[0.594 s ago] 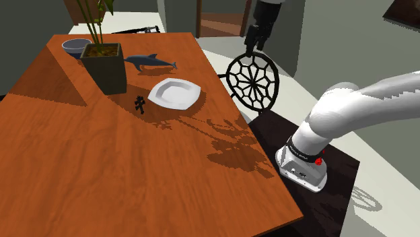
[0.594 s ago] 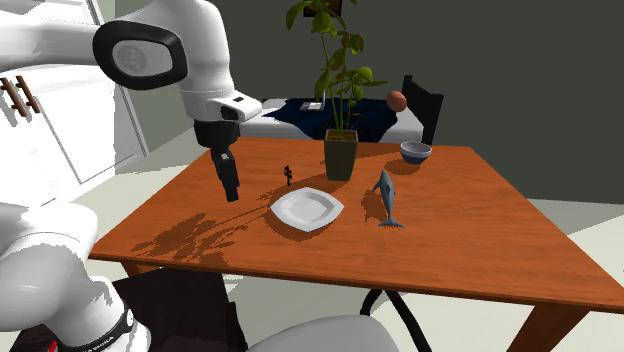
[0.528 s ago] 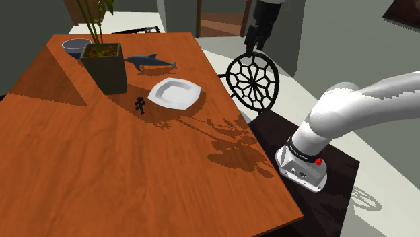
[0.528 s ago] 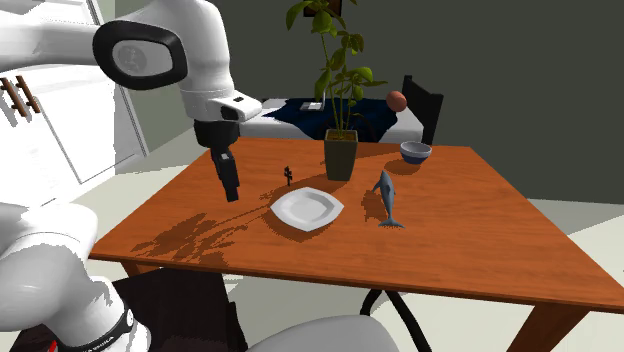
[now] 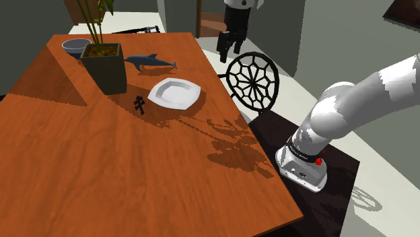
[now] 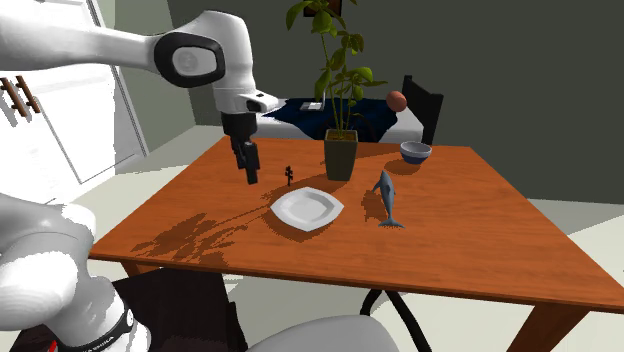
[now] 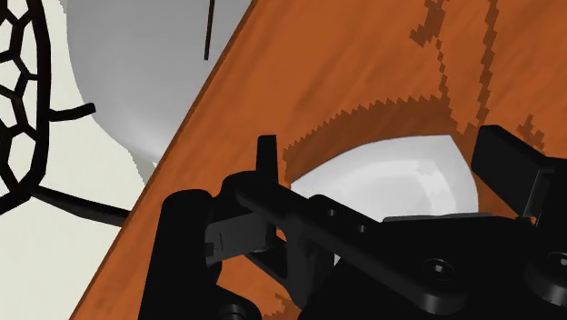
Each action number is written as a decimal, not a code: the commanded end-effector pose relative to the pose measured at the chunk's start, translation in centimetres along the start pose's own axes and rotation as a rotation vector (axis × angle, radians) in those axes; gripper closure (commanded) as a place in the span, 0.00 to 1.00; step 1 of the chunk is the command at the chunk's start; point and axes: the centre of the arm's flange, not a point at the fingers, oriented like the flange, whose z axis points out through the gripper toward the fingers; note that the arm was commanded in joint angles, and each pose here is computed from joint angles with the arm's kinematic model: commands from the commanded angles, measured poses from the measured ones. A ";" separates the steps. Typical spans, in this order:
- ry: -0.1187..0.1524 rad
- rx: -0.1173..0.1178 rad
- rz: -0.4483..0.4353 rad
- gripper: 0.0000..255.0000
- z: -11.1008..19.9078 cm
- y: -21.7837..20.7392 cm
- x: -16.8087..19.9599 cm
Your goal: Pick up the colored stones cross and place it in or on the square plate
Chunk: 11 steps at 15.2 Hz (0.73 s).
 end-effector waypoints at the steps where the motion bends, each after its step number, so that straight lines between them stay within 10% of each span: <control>1: -0.004 -0.015 -0.006 0.00 0.5 -2.2 1.7; 11: -0.023 -0.093 -0.041 0.00 3.6 -13.4 10.1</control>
